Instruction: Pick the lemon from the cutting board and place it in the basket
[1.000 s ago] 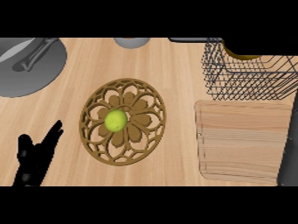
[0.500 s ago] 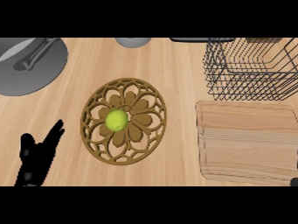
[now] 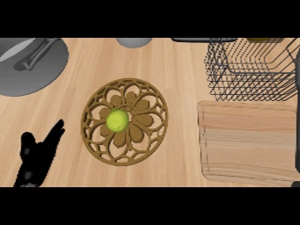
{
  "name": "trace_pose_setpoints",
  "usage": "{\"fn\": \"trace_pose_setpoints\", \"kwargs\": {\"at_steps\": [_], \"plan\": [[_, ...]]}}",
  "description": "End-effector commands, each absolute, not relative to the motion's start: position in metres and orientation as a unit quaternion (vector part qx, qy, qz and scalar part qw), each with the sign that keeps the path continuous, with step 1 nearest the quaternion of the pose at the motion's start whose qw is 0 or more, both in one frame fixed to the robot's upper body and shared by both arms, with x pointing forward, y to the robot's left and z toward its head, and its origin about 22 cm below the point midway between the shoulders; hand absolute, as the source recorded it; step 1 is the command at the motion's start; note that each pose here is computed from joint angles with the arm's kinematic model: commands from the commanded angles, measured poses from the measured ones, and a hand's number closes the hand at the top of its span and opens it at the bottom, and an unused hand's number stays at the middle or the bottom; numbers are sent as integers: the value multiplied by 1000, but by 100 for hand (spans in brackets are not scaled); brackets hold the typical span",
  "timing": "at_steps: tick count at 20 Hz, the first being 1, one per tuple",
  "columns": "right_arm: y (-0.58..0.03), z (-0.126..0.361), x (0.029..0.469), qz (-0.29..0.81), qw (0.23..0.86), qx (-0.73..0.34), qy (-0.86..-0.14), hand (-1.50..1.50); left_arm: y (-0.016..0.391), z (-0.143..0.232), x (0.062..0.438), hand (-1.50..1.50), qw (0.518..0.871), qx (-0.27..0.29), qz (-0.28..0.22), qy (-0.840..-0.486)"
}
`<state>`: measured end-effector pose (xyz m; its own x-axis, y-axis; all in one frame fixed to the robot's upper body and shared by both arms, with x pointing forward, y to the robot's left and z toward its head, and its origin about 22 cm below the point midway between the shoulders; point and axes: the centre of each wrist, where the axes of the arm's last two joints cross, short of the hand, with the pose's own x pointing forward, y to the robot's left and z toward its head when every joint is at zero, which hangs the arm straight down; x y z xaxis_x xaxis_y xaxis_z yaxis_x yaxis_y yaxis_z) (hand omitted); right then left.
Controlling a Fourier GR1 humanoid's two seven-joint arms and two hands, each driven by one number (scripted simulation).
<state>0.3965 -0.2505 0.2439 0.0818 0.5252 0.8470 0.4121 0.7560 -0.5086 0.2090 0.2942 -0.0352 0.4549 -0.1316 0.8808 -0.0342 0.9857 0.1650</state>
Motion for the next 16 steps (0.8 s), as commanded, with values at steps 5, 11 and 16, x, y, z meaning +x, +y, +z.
{"fn": "trace_pose_setpoints", "kwargs": {"at_steps": [5,11,16], "plan": [[-293,200,414,19,663,-326,-674,150,290,-40,199,0,870,72,-25,-487],[-326,184,409,46,659,-455,-597,150,299,-49,189,0,871,80,-24,-484],[-347,155,406,121,643,-454,-605,-150,298,-57,183,0,872,69,-24,-484]]}}
